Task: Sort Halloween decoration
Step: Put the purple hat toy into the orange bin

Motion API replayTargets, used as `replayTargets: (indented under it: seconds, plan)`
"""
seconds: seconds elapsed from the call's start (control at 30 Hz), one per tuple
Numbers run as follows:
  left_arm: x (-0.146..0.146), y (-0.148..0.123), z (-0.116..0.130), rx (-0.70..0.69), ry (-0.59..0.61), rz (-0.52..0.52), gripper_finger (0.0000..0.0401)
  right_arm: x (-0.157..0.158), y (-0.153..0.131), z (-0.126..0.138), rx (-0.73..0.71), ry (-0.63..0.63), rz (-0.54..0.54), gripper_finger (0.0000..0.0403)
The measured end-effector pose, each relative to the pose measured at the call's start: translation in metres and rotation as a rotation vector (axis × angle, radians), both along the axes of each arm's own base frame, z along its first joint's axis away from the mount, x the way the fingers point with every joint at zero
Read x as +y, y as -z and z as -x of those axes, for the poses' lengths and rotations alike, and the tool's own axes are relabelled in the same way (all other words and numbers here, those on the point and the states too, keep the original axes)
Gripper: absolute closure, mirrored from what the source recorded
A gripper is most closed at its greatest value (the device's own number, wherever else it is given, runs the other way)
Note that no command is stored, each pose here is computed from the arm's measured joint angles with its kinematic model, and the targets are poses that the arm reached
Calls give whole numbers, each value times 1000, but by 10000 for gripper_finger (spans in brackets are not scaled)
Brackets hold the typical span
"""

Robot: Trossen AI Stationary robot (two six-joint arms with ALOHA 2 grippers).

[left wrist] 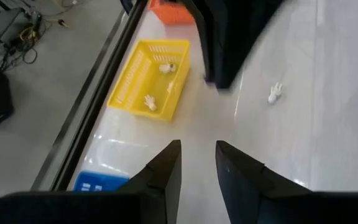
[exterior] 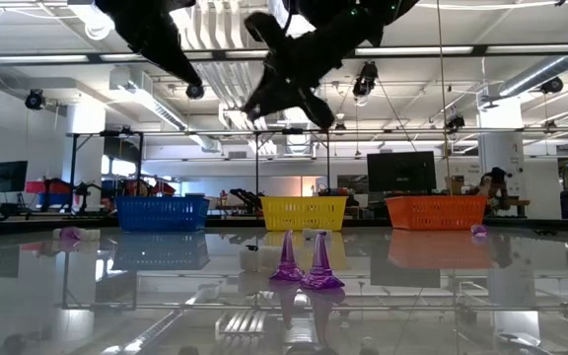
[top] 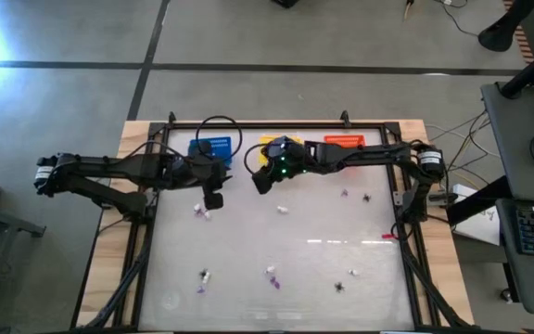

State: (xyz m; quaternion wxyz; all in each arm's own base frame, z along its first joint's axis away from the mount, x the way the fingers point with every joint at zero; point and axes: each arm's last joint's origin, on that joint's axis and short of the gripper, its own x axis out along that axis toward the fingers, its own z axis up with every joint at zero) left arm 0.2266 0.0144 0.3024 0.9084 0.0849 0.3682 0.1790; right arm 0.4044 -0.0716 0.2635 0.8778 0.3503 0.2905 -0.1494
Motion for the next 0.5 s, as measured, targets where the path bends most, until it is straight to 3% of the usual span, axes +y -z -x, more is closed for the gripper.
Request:
replayTargets:
  seconds: [0.3, 0.5]
  plan:
    - [2, 6, 7, 93, -60, -37, 319, -33, 9, 46, 401, 62, 114, 382]
    - [3, 7, 9, 109, -85, -64, 319, -56, 9, 73, 582, 84, 137, 382]
